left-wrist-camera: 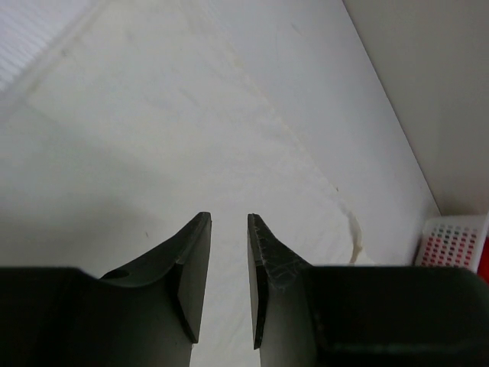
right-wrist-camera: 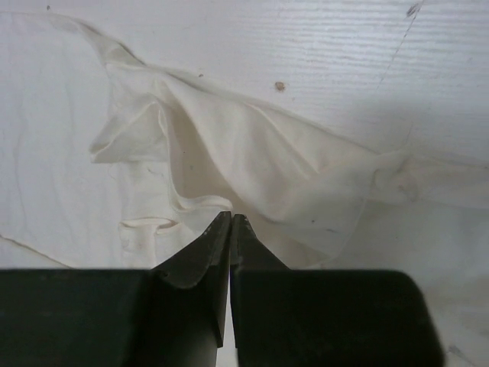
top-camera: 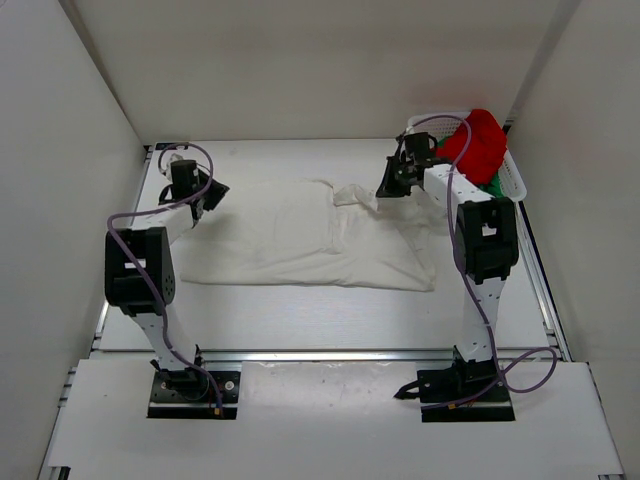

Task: Fold and stack the t-shirts
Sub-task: Grap the side of the flattened tshirt furthest away from the robot with both arms

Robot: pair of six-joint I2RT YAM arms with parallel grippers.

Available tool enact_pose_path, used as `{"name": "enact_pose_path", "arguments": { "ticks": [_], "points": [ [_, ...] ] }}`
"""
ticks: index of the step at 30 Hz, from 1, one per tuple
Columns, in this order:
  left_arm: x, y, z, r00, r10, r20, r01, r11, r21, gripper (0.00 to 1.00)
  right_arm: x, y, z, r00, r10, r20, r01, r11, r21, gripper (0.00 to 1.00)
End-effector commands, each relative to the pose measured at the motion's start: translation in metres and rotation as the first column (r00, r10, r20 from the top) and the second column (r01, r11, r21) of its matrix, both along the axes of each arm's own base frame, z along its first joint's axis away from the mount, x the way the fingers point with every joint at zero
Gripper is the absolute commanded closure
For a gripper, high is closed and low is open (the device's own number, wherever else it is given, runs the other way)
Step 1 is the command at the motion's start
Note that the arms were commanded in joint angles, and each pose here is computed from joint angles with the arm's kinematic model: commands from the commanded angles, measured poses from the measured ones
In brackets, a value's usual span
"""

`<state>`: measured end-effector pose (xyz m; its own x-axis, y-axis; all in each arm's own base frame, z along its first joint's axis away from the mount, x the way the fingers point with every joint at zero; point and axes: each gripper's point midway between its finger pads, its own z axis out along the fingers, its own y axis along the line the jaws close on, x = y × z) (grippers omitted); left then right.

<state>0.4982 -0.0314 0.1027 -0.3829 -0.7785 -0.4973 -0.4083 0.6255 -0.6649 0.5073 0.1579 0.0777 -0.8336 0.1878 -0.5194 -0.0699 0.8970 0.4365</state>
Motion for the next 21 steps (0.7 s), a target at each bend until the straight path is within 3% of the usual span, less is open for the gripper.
{"name": "enact_pose_path", "arguments": {
  "ticks": [1,11,21],
  "points": [
    [0.017,0.033,0.005,0.998,0.059,-0.02,-0.057,0.994,0.095,0.63,0.02,-0.011,0.053,0.991,-0.007,0.133,0.012,0.999,-0.036,1.0],
    [0.067,0.078,-0.018,0.983,0.111,-0.146,-0.059,0.944,0.324,0.56,0.058,-0.027,0.08,0.987,-0.009,0.16,0.035,0.986,-0.164,1.0],
    [0.128,0.092,-0.029,0.975,0.108,-0.196,-0.024,0.921,0.389,0.51,0.078,-0.015,0.077,0.988,0.048,0.149,-0.021,0.984,-0.179,1.0]
  ]
}}
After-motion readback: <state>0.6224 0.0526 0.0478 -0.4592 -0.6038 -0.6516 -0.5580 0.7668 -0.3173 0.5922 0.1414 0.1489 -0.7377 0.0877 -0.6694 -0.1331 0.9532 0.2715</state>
